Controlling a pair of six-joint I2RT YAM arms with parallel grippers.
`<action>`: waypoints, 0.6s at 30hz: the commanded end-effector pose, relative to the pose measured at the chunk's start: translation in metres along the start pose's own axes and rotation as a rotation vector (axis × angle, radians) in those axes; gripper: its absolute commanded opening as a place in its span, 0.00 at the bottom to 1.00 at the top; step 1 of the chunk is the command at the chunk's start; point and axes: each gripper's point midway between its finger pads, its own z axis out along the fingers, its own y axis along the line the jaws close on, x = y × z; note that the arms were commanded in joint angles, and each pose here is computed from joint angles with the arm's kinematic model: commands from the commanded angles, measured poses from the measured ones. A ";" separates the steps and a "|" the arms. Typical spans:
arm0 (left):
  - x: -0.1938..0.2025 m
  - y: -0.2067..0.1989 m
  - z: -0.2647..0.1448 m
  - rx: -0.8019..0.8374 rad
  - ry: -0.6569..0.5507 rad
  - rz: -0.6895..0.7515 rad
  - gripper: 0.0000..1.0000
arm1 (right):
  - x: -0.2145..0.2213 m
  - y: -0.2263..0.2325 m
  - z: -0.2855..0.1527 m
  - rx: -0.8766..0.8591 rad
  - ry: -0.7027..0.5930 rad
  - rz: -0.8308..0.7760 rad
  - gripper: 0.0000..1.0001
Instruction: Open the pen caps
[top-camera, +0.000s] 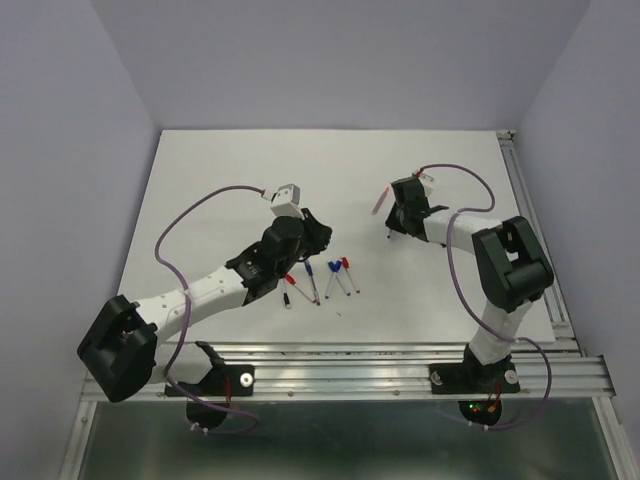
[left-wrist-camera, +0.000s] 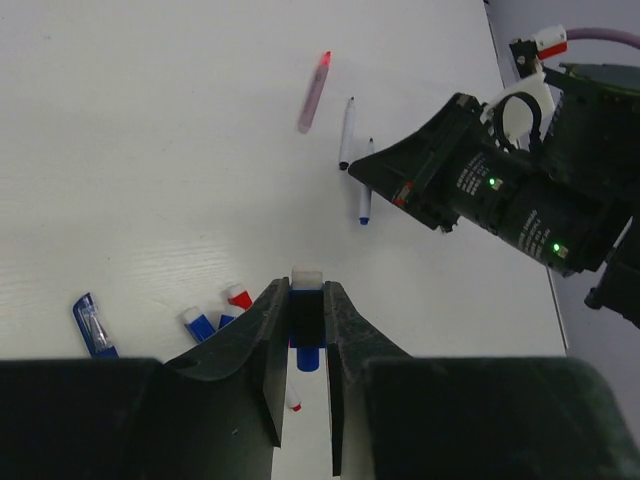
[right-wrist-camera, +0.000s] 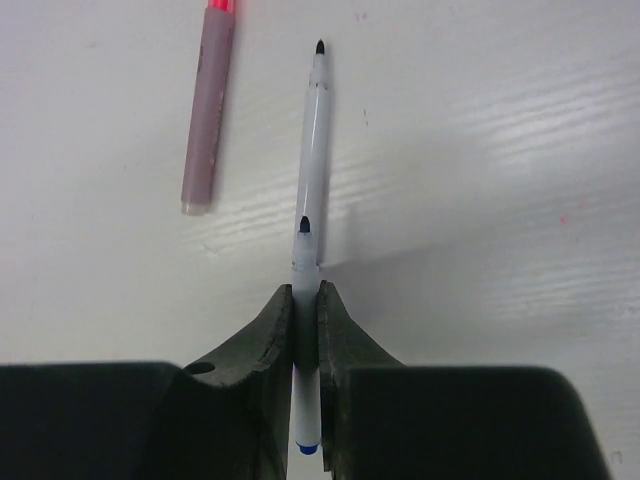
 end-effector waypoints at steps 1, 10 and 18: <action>-0.007 -0.003 -0.009 0.029 -0.041 0.020 0.00 | -0.031 0.004 0.025 0.092 -0.056 -0.019 0.01; -0.013 0.000 -0.015 0.019 -0.064 0.027 0.00 | -0.015 0.010 0.059 0.115 0.012 -0.001 0.06; -0.015 -0.001 -0.015 0.017 -0.070 0.023 0.00 | -0.013 0.010 0.060 0.116 0.010 0.016 0.14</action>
